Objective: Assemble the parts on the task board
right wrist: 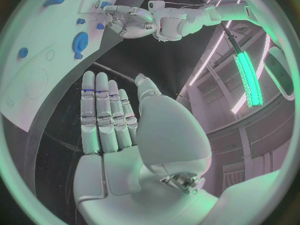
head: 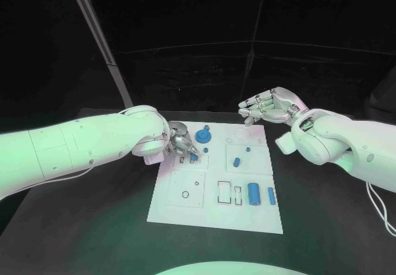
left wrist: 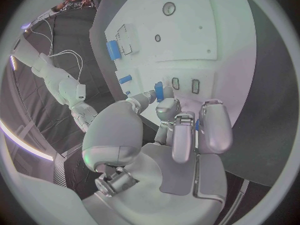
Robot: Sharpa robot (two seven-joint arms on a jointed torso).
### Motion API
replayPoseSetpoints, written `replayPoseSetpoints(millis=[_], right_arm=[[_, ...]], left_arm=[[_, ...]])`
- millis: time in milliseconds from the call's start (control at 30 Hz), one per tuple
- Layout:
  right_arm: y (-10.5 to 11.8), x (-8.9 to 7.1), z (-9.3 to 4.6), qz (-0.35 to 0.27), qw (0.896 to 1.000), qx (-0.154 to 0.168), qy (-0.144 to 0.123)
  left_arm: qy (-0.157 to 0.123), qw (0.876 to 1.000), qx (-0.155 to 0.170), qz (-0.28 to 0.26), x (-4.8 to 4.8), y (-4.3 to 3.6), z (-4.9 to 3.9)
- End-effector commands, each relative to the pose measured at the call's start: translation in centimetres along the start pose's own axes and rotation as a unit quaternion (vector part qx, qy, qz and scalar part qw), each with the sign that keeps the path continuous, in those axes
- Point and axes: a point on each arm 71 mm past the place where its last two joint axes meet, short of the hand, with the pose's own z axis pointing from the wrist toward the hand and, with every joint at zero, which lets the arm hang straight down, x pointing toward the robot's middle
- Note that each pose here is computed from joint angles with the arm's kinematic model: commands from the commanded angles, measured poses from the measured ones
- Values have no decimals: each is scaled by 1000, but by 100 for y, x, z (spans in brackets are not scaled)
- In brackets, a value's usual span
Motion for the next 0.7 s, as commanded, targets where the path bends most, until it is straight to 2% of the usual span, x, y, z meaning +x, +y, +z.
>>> replayPoseSetpoints(millis=[33, 267, 700], right_arm=[[14, -1, 5, 0, 1000, -4, 3], [9, -9, 4, 0, 1000, -4, 1], [10, -11, 5, 0, 1000, -5, 0]], left_arm=[[-43, 999, 6, 1, -19, 5, 6], [-51, 998, 0, 22, 44, 39, 39], [-33, 998, -12, 50, 81, 79, 73]])
